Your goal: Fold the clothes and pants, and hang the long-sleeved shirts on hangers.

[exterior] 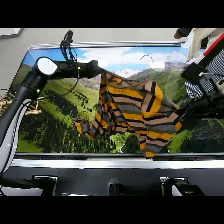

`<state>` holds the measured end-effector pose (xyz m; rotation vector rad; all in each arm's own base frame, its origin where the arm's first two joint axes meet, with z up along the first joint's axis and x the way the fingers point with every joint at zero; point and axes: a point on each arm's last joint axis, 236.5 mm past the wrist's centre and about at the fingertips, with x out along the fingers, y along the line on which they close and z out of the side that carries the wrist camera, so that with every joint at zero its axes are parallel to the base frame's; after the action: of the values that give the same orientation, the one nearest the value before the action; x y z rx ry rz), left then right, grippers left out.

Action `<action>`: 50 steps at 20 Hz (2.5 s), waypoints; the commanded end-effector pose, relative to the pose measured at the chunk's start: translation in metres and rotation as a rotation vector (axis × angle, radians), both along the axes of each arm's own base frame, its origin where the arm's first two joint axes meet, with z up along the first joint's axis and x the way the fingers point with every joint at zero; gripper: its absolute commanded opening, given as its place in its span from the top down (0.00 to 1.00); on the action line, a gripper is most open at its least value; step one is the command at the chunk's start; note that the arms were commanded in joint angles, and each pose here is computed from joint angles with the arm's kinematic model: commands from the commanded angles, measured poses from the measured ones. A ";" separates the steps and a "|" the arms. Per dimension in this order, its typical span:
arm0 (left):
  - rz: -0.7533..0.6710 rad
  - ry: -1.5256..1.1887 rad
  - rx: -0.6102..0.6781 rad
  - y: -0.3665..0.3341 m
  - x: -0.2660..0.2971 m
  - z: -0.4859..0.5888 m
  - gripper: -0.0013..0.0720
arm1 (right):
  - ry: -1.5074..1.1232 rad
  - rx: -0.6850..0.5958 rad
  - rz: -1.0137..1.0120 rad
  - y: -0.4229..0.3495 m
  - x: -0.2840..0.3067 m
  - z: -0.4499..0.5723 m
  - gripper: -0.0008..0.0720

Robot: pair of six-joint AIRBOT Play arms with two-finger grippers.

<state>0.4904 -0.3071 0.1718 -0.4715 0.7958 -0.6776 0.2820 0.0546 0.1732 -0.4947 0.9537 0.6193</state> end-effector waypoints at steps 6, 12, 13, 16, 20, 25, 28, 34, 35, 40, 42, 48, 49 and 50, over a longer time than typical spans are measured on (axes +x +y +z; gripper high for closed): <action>-0.212 0.089 0.088 -0.047 -0.067 -0.009 0.96 | -0.079 0.114 0.012 0.023 0.025 0.012 0.96; -0.306 0.093 0.172 -0.059 -0.104 -0.011 0.96 | -0.124 0.158 0.124 0.043 0.027 0.020 0.96; -0.307 0.080 0.194 -0.053 -0.107 -0.006 0.96 | -0.136 0.157 0.151 0.046 0.027 0.021 0.96; -0.281 0.049 0.335 -0.017 -0.117 0.003 0.96 | -0.173 0.166 0.226 0.056 0.026 0.027 0.96; -0.248 0.047 0.434 0.017 -0.133 0.017 0.68 | -0.229 0.231 0.346 0.079 0.019 0.042 0.96; -0.099 -0.079 0.556 0.073 -0.133 0.060 0.16 | -0.245 0.228 0.390 0.083 0.010 0.047 0.96; 0.065 -0.170 0.664 0.134 -0.123 0.091 0.15 | -0.249 0.226 0.395 0.083 0.006 0.049 0.96; -0.005 -0.194 0.842 0.190 -0.106 0.078 0.16 | -0.250 0.224 0.398 0.083 0.004 0.050 0.96; -0.016 -0.198 0.820 0.182 -0.104 0.076 0.18 | -0.249 0.223 0.398 0.083 0.004 0.050 0.95; -0.363 -0.497 0.887 0.134 -0.096 0.072 0.18 | -0.241 0.193 0.386 0.077 0.006 0.044 0.95; -0.516 -0.557 0.807 0.120 -0.103 0.056 0.17 | -0.237 0.183 0.382 0.075 0.007 0.043 0.95; -0.496 -0.530 0.466 0.116 -0.099 0.043 0.17 | -0.218 0.152 0.378 0.069 0.006 0.036 0.95; -0.524 -0.552 0.473 0.113 -0.100 0.039 0.17 | -0.213 0.152 0.380 0.069 0.005 0.035 0.95; -0.557 -0.573 0.485 0.109 -0.101 0.036 0.17 | -0.210 0.150 0.382 0.068 0.004 0.035 0.95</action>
<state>0.3912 -0.1858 0.2062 0.4042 0.5927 -0.9384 0.2881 0.1246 0.2112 -0.5945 0.5944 0.9519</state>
